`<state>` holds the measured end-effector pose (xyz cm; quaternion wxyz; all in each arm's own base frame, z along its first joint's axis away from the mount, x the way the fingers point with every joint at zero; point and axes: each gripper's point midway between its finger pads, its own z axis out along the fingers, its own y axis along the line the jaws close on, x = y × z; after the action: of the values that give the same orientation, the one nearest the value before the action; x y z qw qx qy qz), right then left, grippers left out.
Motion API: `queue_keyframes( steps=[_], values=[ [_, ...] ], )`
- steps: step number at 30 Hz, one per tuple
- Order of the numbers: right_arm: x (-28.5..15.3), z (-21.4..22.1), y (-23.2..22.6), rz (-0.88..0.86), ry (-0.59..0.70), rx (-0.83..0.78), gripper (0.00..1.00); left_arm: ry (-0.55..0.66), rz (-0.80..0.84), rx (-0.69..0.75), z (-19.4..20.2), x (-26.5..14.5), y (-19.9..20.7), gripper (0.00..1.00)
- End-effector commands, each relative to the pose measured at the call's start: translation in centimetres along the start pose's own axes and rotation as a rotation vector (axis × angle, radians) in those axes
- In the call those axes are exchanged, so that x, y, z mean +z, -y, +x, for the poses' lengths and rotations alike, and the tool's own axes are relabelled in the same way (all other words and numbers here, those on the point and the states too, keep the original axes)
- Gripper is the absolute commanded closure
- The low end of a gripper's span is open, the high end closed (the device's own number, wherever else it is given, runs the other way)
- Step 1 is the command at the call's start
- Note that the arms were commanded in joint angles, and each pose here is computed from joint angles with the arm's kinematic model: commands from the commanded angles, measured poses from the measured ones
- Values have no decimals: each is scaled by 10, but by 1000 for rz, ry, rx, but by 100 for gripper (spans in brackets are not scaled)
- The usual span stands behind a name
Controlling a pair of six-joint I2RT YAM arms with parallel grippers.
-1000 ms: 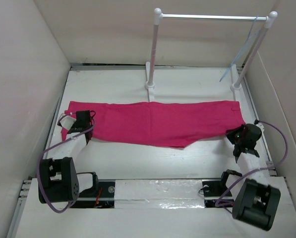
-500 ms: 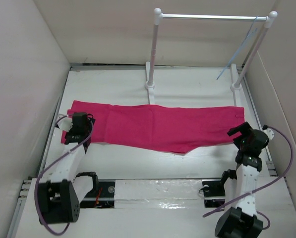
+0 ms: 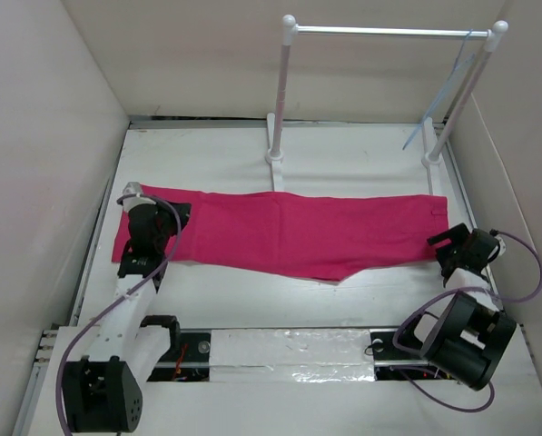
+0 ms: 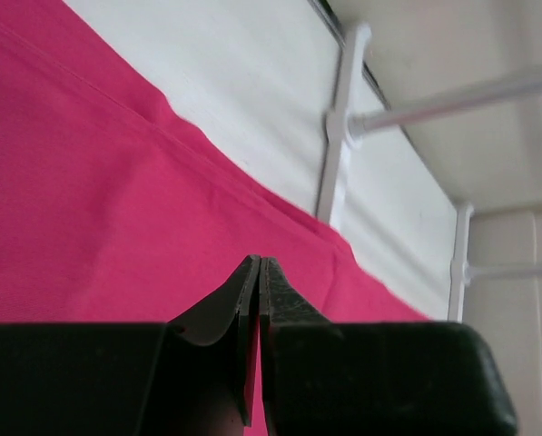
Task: Place the trousers on the hanger
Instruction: Fold the trousers at the center of the board.
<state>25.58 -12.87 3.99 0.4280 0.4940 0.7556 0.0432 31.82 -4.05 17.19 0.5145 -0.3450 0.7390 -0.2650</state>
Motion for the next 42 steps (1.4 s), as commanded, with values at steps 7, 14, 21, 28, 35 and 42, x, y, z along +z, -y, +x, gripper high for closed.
queue_keyframes(
  steps=[7, 14, 21, 28, 35, 42],
  values=[
    [2, -58, -39, -199, 230, 69, 94, -231, 109, 291, 109, 18, 60, 100],
    [-83, -40, -153, -602, 262, -252, 100, -307, 162, 468, 190, -15, 94, 100],
    [-168, 30, -199, -831, 119, -504, 100, -346, 92, 490, 224, -10, 63, 100],
    [-237, 77, -246, -1082, -28, -557, 100, -394, -39, 549, 248, -16, 4, 100],
    [-311, 41, -312, -1208, 97, -503, 100, -440, -93, 597, 275, -35, -24, 100],
    [-378, -19, -350, -1323, 224, -460, 100, -474, -78, 609, 301, -44, -21, 100]
  ],
)
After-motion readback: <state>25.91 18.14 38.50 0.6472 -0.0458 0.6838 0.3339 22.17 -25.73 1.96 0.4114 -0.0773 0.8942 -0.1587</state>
